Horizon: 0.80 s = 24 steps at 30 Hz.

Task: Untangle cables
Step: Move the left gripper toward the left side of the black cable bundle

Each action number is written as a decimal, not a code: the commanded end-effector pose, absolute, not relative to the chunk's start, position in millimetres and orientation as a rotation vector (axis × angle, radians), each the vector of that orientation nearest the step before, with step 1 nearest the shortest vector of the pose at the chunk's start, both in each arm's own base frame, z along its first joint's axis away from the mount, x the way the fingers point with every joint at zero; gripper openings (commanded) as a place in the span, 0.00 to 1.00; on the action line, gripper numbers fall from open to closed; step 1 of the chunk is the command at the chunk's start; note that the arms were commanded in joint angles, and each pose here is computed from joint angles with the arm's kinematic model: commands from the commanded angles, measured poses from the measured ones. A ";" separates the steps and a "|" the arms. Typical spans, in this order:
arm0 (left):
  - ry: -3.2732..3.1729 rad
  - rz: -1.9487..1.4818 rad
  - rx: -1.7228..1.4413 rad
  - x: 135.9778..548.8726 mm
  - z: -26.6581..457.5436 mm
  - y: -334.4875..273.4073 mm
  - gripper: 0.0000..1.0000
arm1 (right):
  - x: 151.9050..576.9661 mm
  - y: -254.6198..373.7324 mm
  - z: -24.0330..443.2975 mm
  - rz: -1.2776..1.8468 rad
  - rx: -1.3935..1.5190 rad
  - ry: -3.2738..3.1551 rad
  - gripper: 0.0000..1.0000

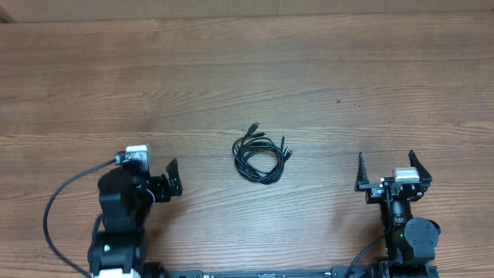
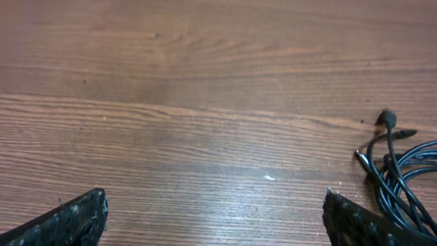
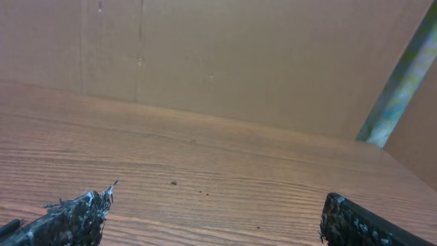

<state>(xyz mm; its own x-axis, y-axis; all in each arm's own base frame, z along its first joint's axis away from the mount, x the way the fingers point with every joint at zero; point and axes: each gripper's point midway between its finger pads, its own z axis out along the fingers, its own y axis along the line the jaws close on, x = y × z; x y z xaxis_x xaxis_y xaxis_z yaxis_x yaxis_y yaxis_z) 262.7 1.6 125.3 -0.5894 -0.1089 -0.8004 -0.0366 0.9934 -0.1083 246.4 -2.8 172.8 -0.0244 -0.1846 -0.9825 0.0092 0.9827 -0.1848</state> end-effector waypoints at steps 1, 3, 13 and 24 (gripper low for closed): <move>2.231 -0.121 -0.065 273.6 131.4 -3.0 1.00 | 246.4 -5.4 170.5 -0.166 -0.127 1.589 1.00; 2.270 -0.123 -0.049 276.1 127.3 -4.1 1.00 | 246.4 -5.4 170.5 -0.166 -0.127 1.589 1.00; 2.417 -0.141 -0.046 286.0 108.0 -5.3 1.00 | 246.4 -5.4 170.5 -0.166 -0.127 1.589 1.00; 2.509 -0.140 -0.053 290.3 93.7 -4.2 1.00 | 246.4 -5.4 170.5 -0.166 -0.127 1.589 1.00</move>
